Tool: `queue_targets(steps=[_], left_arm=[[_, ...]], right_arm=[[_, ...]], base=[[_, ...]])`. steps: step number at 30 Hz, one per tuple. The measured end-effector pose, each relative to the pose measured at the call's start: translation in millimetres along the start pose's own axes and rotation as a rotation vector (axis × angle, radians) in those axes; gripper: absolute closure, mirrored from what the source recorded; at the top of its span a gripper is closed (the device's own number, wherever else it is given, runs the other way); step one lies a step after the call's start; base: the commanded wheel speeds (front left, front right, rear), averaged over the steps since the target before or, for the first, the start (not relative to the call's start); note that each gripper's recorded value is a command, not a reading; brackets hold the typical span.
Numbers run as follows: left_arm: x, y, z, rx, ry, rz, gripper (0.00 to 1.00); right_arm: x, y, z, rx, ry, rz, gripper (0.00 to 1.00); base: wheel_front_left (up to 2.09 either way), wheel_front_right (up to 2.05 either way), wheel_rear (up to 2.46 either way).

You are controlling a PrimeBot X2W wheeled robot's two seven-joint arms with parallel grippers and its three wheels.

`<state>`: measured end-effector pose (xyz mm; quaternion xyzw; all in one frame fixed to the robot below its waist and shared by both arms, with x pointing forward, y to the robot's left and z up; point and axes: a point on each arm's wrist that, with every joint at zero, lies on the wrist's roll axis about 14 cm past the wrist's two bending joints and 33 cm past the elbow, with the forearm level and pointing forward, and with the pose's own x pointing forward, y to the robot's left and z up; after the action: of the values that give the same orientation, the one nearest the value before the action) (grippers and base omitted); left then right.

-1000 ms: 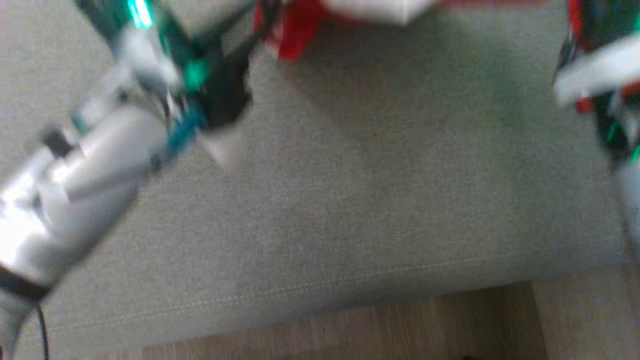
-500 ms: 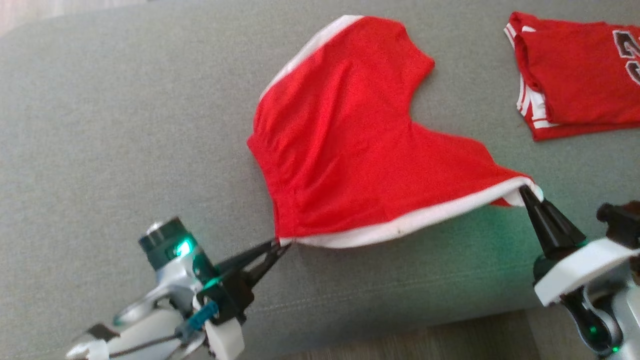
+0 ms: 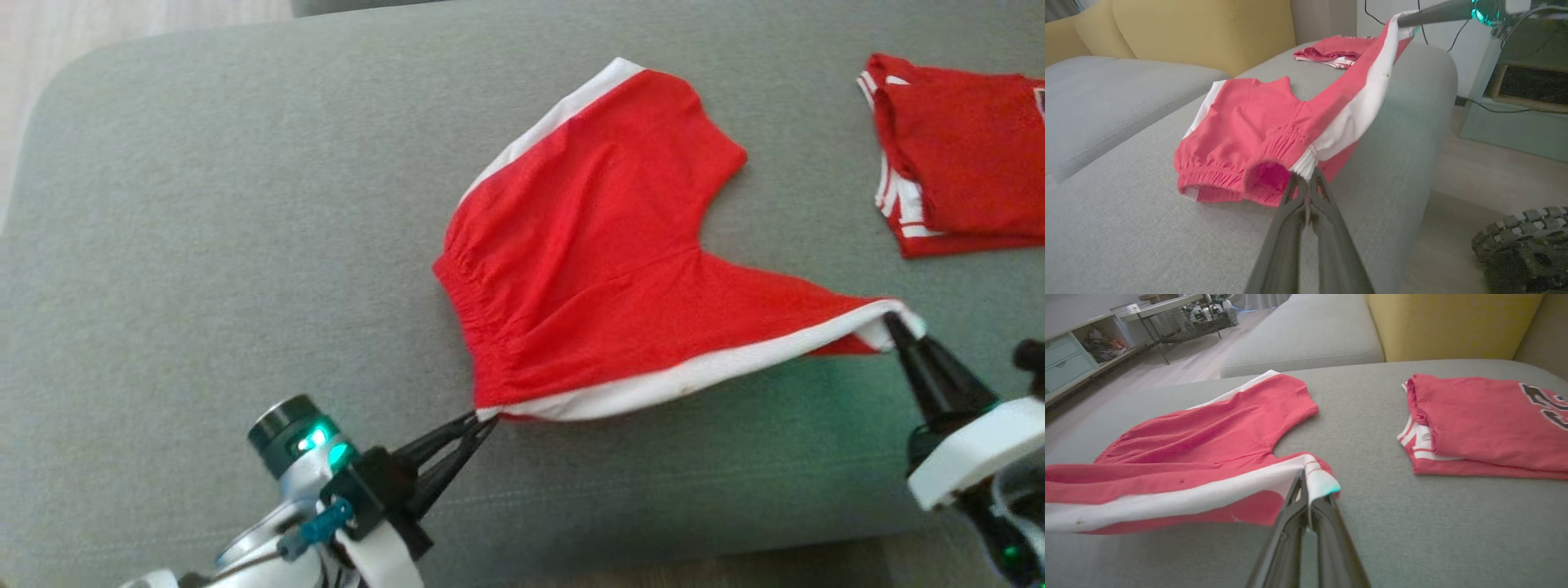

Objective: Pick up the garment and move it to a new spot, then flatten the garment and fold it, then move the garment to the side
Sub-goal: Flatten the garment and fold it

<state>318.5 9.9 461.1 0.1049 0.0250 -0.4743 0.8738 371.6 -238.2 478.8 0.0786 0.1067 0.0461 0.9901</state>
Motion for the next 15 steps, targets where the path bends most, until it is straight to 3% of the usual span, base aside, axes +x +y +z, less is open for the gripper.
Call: queue_targets(steps=[7, 12, 15], left_arm=[[-6.7, 5.1, 4.7, -0.055, -0.015, 0.03, 1.0], [-10.0, 23.3, 15.4, -0.145, -0.066, 0.126, 1.0], [-7.3, 37.8, 35.1, -0.133, -0.126, 0.148, 1.0]], right_arm=[[14.3, -1.2, 1.6, -0.013, 0.058, 0.003, 1.0], [21.8, 2.8, 19.6, -0.025, 0.014, 0.015, 1.0], [22.3, 7.3, 41.3, -0.032, -0.042, 0.028, 1.0]], base=[[0.0, 0.0, 0.0], [0.0, 0.0, 0.0], [0.0, 0.0, 0.0]])
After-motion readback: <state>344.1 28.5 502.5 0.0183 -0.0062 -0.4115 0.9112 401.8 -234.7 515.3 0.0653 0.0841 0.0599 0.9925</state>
